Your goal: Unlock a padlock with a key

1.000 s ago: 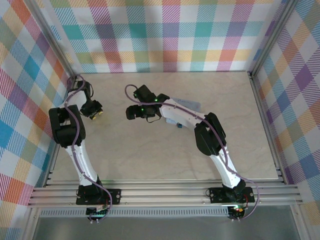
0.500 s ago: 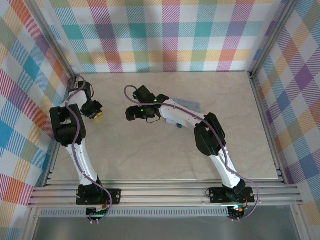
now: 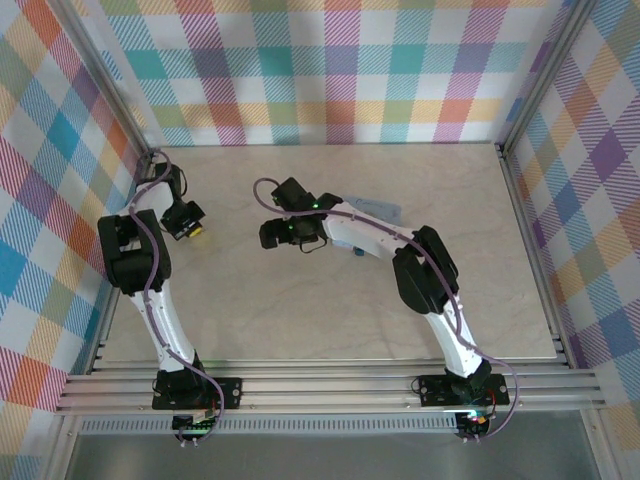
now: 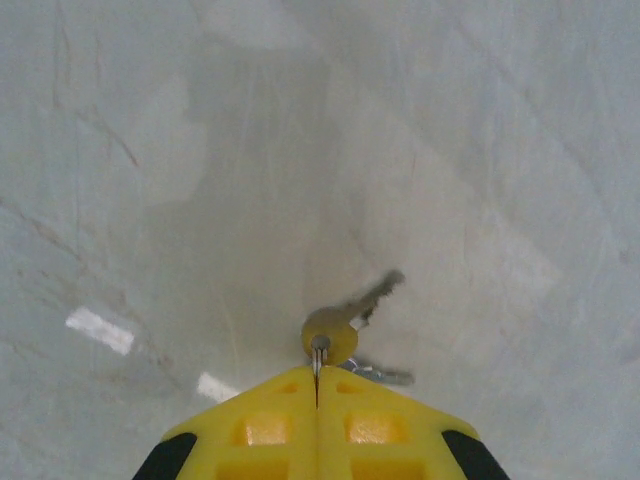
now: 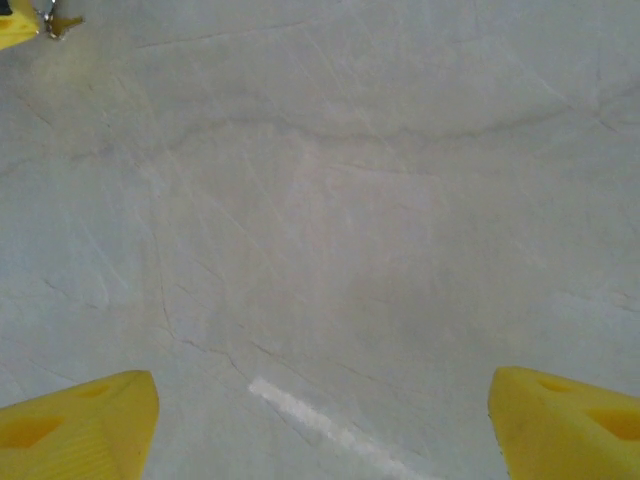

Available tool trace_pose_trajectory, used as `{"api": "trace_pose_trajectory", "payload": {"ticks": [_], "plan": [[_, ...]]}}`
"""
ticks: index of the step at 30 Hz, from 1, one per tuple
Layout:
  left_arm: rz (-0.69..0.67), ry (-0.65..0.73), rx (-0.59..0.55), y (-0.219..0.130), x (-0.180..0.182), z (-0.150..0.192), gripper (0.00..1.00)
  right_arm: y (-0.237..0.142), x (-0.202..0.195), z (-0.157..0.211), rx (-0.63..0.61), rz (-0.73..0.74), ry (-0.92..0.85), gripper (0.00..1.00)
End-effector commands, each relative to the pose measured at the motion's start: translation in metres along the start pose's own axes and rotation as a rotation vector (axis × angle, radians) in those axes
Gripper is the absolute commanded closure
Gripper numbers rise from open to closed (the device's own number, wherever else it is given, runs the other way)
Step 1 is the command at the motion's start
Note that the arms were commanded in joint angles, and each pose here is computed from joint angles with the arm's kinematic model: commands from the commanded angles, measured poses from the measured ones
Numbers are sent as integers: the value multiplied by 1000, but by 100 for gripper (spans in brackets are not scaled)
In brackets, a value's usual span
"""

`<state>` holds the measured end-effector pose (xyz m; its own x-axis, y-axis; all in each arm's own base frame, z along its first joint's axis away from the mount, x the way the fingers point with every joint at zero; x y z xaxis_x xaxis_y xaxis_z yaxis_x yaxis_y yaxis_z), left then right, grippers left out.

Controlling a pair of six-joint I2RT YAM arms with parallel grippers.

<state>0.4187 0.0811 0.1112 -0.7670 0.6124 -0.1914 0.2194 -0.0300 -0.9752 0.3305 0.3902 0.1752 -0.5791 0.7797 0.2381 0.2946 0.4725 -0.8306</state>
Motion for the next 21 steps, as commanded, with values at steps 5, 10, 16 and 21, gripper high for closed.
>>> {"api": "trace_pose_trajectory", "payload": {"ticks": [5,10,16,21], "plan": [[200,159,90,-40,-14,40,100,-54,-7,2,-97,-23,45,15],[396,308,165,-77,-38,84,100,-79,-24,21,-142,-45,98,22],[575,513,133,-141,-55,121,100,-110,-54,48,-233,-170,150,33],[771,668,145,-183,-62,146,100,-131,-54,62,-265,-217,49,31]]}}
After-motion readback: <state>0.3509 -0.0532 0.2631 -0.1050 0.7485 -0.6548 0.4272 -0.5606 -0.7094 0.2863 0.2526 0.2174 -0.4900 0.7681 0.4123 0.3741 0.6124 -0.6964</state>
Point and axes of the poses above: each hand's point on the last joint's axis, 136 mm out from that joint toward the fingers, its own y axis out along the fingers, its own x axis along the line the jaws close on, z = x × y, the point moved 8 cm from there along -y, back along the fingers, and after that the axes turned 12 degrees about -y, right-handed, at the moved point
